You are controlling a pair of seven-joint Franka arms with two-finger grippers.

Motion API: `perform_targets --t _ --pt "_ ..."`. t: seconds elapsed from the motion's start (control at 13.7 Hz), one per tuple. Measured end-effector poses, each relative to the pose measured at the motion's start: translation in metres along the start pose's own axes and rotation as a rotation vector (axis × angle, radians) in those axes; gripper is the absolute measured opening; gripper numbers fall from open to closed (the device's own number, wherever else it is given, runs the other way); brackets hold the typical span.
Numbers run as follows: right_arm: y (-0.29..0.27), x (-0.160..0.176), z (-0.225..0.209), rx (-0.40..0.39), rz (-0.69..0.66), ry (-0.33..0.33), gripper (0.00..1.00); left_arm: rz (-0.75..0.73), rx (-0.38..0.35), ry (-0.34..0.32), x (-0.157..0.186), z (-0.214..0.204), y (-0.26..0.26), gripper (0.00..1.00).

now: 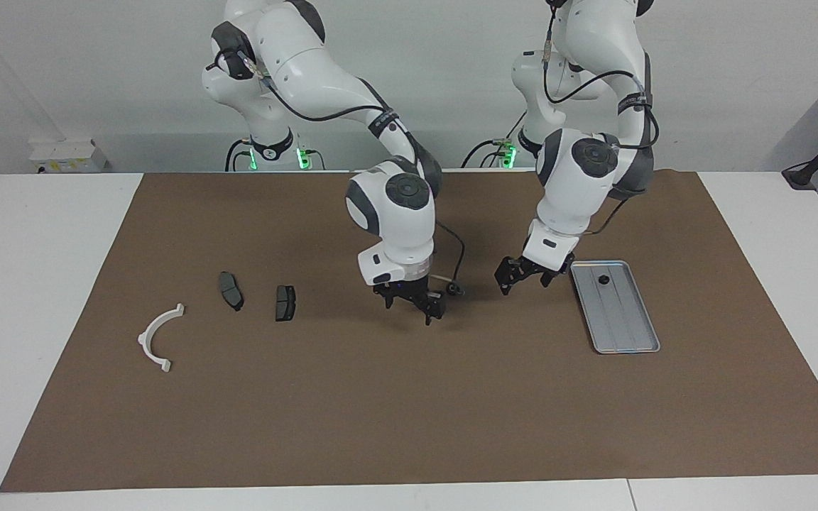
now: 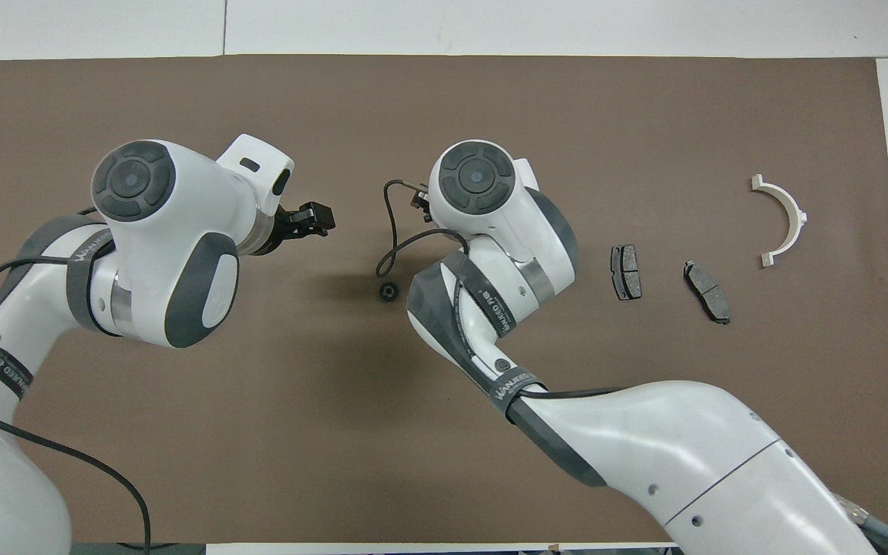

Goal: Pick bearing gear from pile to tray

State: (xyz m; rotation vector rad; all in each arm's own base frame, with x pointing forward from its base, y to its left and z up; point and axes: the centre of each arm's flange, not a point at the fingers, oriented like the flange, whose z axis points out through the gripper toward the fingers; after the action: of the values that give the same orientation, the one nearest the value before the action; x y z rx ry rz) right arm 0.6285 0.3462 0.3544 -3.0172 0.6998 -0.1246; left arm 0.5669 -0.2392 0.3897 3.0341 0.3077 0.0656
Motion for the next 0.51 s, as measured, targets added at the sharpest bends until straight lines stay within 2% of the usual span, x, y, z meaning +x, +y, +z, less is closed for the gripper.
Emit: perform_targets --t 0.15,0.29,0.51 --pt "0.033 0.037 -0.018 0.001 -0.079 -0.025 1.00 -0.046 0.055 0.011 -0.028 0.029 0.042 1.00" --pt "0.061 0.066 -0.028 -0.006 -0.148 -0.033 1.00 -0.084 0.053 0.023 -0.055 0.056 0.078 1.00" --pt "0.097 0.097 -0.041 -0.015 -0.225 -0.037 1.00 -0.087 0.057 0.014 -0.078 0.077 0.099 0.97"
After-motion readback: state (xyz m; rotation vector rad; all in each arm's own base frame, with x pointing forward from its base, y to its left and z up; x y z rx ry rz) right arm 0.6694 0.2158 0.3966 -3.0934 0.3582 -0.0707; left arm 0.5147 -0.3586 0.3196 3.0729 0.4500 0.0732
